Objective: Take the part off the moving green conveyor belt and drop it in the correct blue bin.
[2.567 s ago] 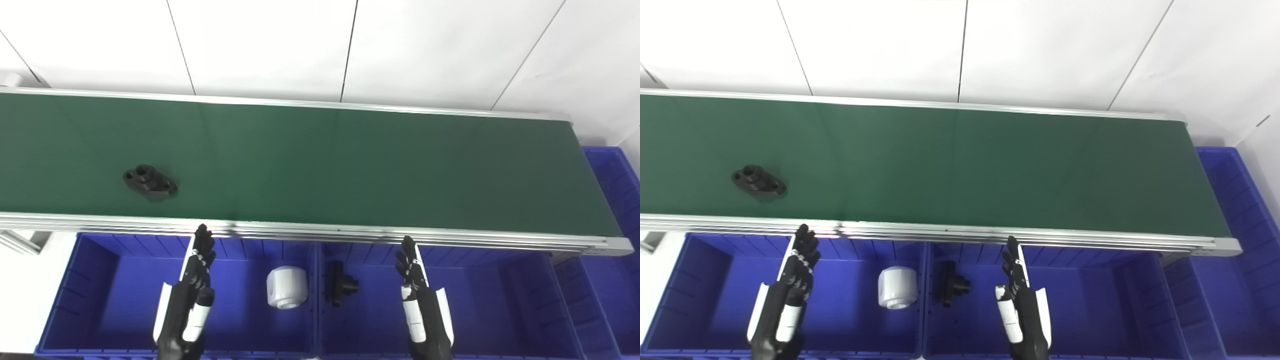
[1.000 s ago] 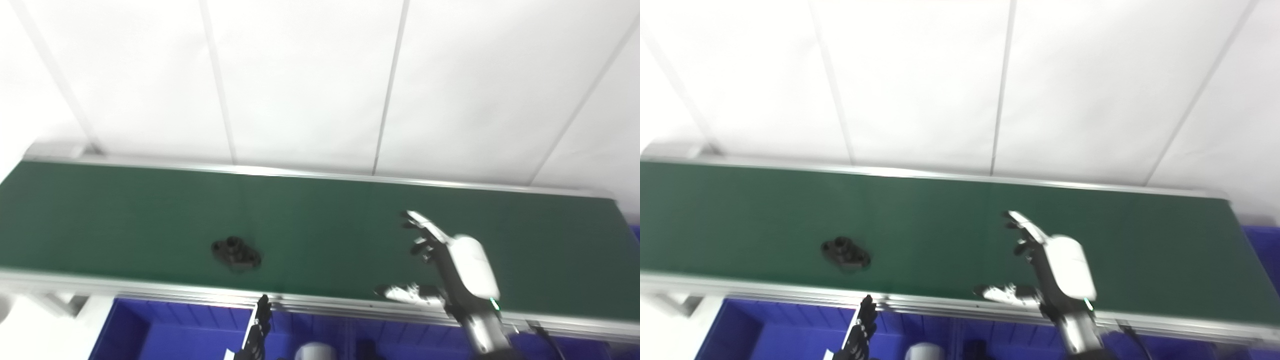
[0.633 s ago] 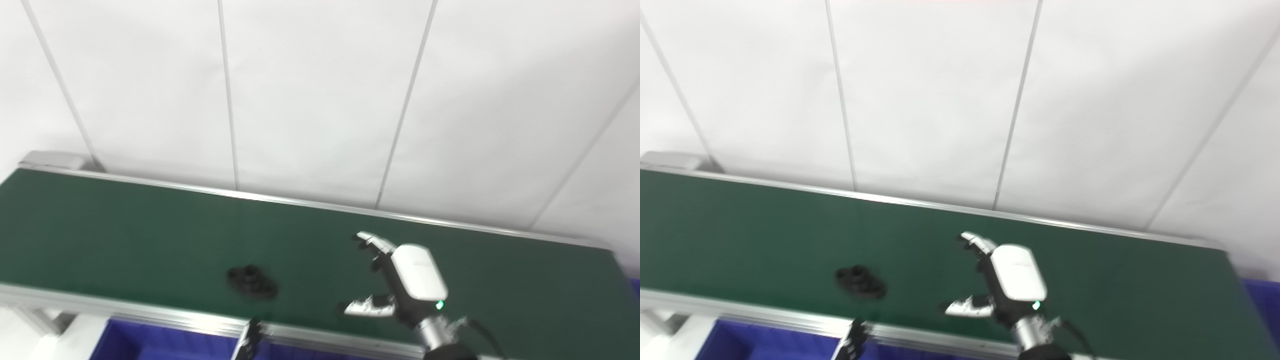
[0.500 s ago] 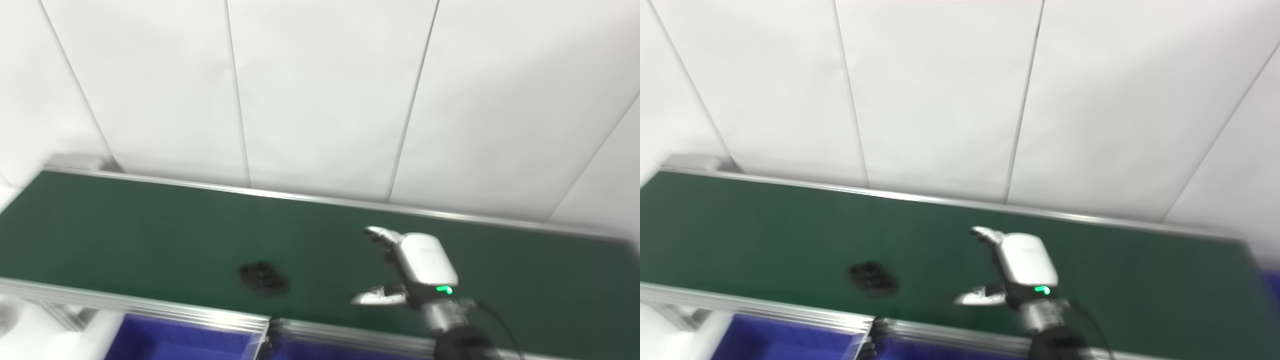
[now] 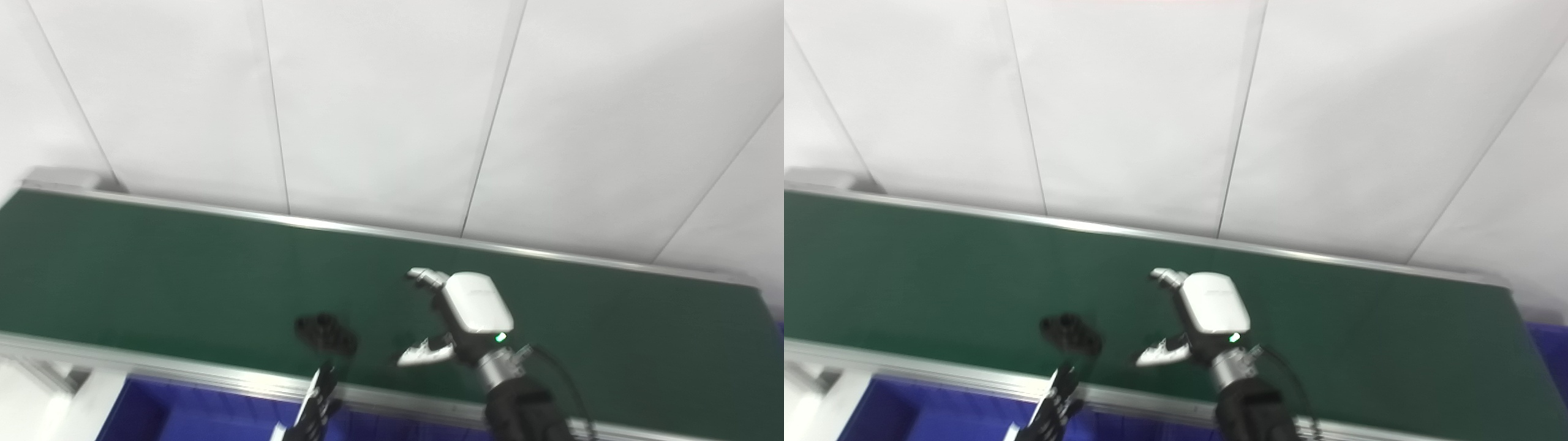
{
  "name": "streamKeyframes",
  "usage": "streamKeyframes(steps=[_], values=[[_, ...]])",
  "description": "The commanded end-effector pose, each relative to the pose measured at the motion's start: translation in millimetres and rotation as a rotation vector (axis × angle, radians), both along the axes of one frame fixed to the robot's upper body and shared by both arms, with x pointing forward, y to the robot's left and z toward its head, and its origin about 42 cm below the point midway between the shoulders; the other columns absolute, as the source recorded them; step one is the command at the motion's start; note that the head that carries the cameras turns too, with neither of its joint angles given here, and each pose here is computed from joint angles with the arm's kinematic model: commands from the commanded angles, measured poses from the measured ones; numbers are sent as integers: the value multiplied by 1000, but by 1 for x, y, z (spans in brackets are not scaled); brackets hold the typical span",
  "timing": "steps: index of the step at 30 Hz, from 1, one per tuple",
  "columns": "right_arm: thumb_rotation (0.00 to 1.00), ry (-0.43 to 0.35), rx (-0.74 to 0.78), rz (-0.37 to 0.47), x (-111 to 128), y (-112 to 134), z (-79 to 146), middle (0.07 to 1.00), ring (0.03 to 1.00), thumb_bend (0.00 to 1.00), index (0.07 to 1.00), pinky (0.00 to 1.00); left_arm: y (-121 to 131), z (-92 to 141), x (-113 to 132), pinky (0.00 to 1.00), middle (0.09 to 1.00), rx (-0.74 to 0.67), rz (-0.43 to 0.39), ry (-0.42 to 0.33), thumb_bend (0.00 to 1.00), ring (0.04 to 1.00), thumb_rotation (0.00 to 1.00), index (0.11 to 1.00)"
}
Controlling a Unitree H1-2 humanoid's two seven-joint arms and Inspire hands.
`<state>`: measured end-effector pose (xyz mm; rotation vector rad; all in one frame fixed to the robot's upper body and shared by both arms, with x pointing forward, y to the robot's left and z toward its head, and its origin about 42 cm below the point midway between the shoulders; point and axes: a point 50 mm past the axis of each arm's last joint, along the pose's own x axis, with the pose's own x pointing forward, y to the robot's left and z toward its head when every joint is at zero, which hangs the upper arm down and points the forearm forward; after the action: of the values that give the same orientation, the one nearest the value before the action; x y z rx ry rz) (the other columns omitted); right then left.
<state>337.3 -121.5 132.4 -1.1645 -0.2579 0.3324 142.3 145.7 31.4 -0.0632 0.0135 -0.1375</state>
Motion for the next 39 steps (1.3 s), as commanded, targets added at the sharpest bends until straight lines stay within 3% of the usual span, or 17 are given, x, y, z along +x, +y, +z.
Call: streamKeyframes(steps=[1,22,24,29,32,37,39], values=[[335,-43,-5,-44,6,-10,13,750,558,919,804,443,-4,10,0,1000,1000,-25,-13,-34,831,1000,780,1000],[340,50,-36,-76,12,-12,0,747,552,909,808,404,-6,25,-8,1000,1000,9,-8,-49,803,1000,848,1000],[336,54,-42,-73,14,-11,-2,731,526,907,807,385,-7,26,-9,1000,1000,7,-9,-47,805,1000,849,1000],[310,57,-41,-66,17,-3,-6,505,292,905,795,196,-11,29,-9,1000,1000,8,-10,-38,805,1000,864,1000],[310,75,-37,-54,19,4,-7,484,272,902,795,175,-12,31,-9,1000,1000,6,-12,-35,799,1000,872,1000],[315,97,-36,-51,22,11,-10,567,300,892,804,188,-15,34,-10,1000,1000,-1,-15,-28,799,1000,872,1000],[319,115,-26,-55,24,13,-13,540,295,897,801,188,-16,35,-10,1000,1000,-6,-15,-25,800,1000,875,1000]])
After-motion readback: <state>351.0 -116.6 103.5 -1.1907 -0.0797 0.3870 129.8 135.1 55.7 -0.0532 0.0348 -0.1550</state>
